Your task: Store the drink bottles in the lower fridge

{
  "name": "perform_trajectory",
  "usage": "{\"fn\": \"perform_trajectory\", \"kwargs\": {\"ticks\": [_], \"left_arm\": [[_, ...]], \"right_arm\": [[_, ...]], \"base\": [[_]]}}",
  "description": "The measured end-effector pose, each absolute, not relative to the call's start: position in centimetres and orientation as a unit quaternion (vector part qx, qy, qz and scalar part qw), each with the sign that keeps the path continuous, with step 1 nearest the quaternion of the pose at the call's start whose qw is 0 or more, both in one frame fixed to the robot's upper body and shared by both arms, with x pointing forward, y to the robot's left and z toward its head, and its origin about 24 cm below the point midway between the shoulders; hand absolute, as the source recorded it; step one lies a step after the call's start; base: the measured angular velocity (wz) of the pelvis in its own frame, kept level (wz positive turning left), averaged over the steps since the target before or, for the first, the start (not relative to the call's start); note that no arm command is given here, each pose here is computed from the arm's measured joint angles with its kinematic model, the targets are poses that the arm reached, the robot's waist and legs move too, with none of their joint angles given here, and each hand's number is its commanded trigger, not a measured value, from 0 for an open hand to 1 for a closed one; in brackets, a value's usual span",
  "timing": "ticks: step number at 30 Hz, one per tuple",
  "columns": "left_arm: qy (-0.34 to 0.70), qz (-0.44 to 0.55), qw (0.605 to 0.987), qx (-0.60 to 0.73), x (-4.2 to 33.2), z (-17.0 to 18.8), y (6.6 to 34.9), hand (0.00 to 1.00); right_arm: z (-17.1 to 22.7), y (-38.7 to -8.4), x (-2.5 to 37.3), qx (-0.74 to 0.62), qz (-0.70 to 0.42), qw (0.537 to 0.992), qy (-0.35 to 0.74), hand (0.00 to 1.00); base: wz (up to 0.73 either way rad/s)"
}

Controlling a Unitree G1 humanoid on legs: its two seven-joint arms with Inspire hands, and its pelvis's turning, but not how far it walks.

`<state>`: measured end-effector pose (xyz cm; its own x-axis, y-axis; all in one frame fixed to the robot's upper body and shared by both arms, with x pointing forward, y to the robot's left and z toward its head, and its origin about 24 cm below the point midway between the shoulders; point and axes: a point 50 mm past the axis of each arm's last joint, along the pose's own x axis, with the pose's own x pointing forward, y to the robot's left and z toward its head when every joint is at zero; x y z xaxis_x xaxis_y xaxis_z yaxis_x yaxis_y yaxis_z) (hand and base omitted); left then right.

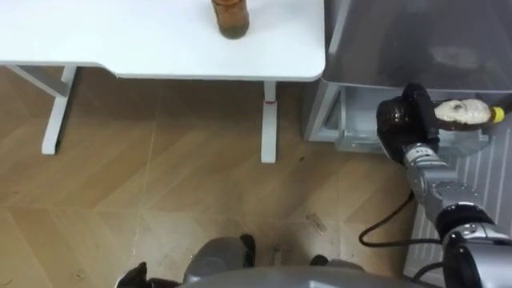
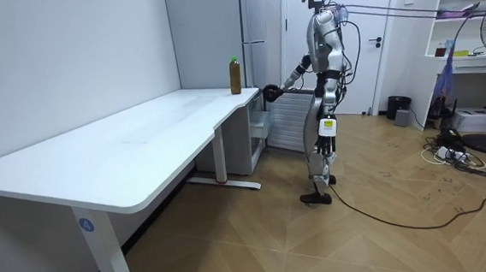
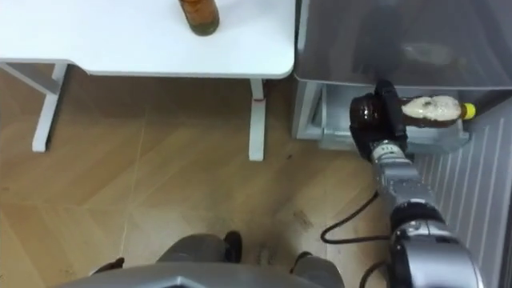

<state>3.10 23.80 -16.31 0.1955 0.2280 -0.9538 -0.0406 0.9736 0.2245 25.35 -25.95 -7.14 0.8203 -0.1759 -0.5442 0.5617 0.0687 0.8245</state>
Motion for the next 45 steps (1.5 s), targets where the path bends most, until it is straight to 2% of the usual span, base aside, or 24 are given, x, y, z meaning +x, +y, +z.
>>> {"fn": "perform_trajectory", "kwargs": {"ticks": [4,13,22,32,44,45], "left_arm": [[0.630,0.084,0.768,0.076,3.6,-16.4,23.7,0.00],[0.621,0.068,0.776,0.088,5.7,-16.5,23.4,0.00],[0.626,0.052,0.771,0.104,5.3,-16.6,23.0,0.00],[0.617,0.036,0.777,0.120,6.1,-16.5,23.0,0.00],[0.607,0.006,0.783,0.138,7.4,-16.4,22.7,0.00],[0.607,0.005,0.783,0.137,7.3,-16.4,22.7,0.00]], "right_arm": [[-7.1,-26.9,25.2,0.633,-0.278,0.708,0.143,1.00],[-6.6,-26.4,26.4,0.631,-0.280,0.704,0.165,1.00],[-5.9,-26.7,27.0,0.629,-0.277,0.708,0.161,1.00],[-1.8,-27.4,31.0,0.623,-0.246,0.731,0.133,1.00],[-0.6,-27.8,31.9,0.613,-0.262,0.731,0.142,1.00],[-0.6,-27.8,31.8,0.613,-0.263,0.731,0.142,0.64]], "base": [[-0.04],[-0.06],[-0.04],[-0.02],[0.00],[0.00]]}}
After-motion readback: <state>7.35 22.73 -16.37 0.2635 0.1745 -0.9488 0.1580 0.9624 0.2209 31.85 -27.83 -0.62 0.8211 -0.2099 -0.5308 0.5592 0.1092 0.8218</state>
